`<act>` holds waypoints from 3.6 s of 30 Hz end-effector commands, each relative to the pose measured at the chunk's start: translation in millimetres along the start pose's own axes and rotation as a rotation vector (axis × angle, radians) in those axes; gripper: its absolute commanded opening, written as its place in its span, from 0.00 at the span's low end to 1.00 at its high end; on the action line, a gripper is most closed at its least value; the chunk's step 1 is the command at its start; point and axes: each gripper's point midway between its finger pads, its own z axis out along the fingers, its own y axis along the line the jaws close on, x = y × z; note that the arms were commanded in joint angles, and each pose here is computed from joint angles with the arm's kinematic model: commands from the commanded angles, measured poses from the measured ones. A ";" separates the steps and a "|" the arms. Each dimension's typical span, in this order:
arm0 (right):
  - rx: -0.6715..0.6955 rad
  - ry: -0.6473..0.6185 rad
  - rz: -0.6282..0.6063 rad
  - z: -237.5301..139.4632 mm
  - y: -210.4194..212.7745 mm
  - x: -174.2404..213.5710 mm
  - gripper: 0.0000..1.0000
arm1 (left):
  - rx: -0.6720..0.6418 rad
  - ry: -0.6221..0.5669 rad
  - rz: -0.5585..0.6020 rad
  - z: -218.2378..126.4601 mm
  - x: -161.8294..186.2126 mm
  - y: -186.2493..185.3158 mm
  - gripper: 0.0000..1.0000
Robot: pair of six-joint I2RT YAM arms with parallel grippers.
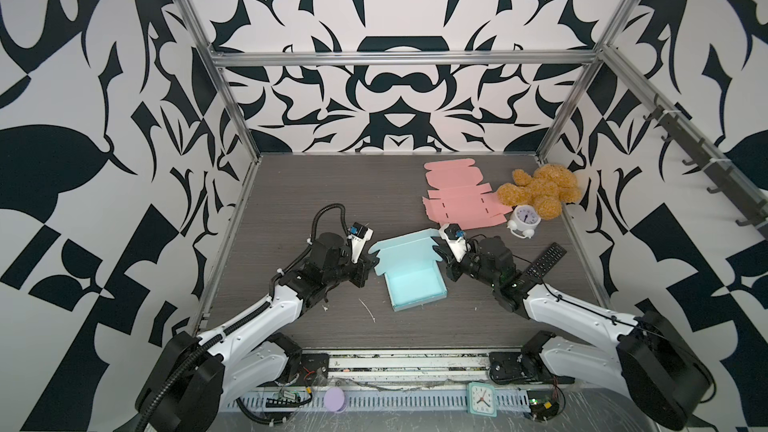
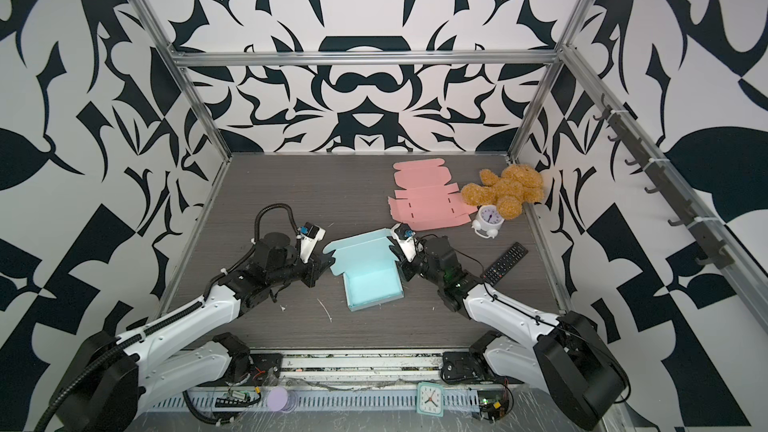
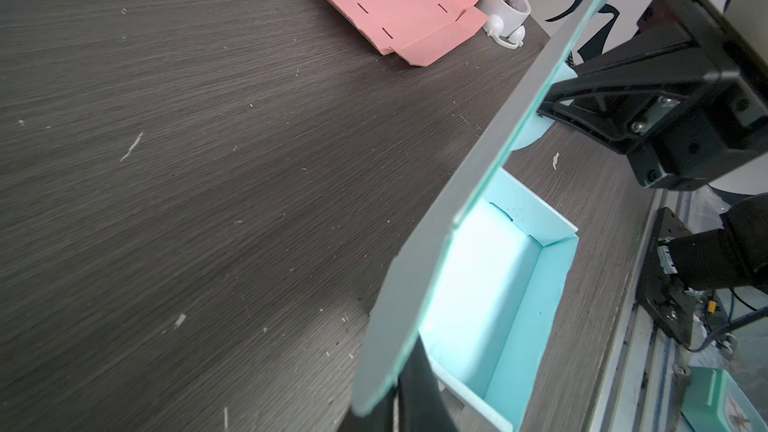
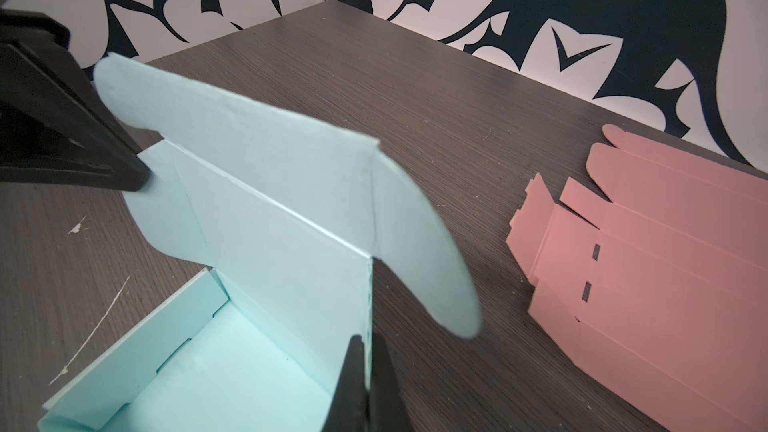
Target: Fold the paper box
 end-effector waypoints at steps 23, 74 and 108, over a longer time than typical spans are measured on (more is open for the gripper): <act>0.005 0.001 -0.082 2.4 11.5 -23.6 0.17 | -0.044 -0.022 0.053 -10.2 -11.6 -0.1 0.05; 0.252 0.018 0.099 78.2 6.0 -61.4 0.16 | -0.329 -0.220 0.090 34.3 -74.2 52.1 0.03; 0.343 0.084 0.108 65.8 -9.6 -62.7 0.29 | -0.403 -0.115 0.067 27.7 -62.0 43.7 0.02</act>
